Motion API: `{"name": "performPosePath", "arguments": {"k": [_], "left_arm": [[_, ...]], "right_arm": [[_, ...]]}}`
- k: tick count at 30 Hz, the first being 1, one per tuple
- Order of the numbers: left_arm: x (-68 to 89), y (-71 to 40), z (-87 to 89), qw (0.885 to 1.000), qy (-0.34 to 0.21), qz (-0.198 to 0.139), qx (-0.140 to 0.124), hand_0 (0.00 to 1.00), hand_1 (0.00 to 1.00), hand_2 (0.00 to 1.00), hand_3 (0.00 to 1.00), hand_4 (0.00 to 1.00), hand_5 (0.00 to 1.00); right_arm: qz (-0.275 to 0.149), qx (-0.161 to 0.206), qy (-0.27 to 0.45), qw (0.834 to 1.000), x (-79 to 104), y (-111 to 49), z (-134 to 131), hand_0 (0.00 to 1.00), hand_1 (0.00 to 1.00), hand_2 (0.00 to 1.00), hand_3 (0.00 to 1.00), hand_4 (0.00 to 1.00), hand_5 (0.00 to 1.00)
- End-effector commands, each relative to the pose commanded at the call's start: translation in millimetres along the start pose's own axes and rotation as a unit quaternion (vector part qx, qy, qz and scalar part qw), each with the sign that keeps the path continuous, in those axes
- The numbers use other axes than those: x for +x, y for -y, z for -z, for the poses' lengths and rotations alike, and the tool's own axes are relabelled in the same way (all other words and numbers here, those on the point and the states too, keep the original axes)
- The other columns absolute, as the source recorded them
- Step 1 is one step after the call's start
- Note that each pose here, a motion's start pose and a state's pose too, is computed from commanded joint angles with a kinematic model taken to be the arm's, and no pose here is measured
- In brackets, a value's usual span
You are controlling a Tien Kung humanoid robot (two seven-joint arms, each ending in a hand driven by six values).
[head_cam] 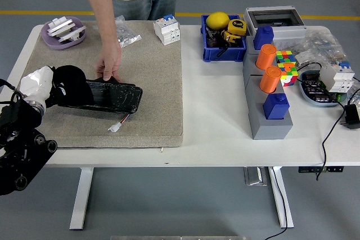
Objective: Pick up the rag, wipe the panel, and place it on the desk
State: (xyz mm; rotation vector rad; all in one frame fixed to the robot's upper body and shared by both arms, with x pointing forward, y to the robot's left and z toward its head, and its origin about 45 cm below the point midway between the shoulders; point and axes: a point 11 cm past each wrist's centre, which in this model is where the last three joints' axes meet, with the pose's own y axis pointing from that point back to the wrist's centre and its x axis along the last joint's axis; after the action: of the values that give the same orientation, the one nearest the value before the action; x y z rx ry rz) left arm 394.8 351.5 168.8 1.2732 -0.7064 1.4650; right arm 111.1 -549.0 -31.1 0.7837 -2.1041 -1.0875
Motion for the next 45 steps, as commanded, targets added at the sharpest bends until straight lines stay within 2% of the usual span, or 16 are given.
{"name": "performPosePath", "arguments": {"k": [10, 26, 33, 38, 45], "left_arm": [[-13.7, -17.4, -35.8, 0.998, 0.008, 0.004, -0.058, 0.348, 0.647, 0.755, 0.53, 0.101, 0.002], [-33.9, -41.7, -78.1, 0.993, 0.008, 0.031, -0.116, 0.348, 0.642, 0.744, 0.53, 0.106, 0.002], [-37.8, -51.9, -96.8, 0.989, 0.007, 0.039, -0.141, 0.348, 0.637, 0.741, 0.529, 0.104, 0.002], [-39.8, -53.2, -101.8, 0.988, 0.005, 0.042, -0.145, 0.349, 0.636, 0.737, 0.529, 0.105, 0.002], [-40.8, -48.2, -91.6, 0.991, 0.008, 0.042, -0.13, 0.349, 0.636, 0.738, 0.529, 0.106, 0.002]], "right_arm": [[0.002, 0.002, 0.0, 1.0, -1.3, 0.0, 1, 0.738, 0.619, 0.602, 0.554, 0.896, 0.42], [0.003, 0.001, -0.002, 1.0, -1.1, -0.1, 1, 0.737, 0.619, 0.601, 0.554, 0.896, 0.42], [0.004, 0.001, -0.002, 1.0, -1.8, -0.1, 2, 0.737, 0.619, 0.601, 0.555, 0.896, 0.42], [0.005, 0.001, -0.002, 1.0, -2.6, -0.1, 2, 0.738, 0.619, 0.601, 0.554, 0.896, 0.42], [0.004, 0.0, -0.002, 1.0, -1.5, -0.1, 1, 0.738, 0.619, 0.602, 0.554, 0.897, 0.421]]}}
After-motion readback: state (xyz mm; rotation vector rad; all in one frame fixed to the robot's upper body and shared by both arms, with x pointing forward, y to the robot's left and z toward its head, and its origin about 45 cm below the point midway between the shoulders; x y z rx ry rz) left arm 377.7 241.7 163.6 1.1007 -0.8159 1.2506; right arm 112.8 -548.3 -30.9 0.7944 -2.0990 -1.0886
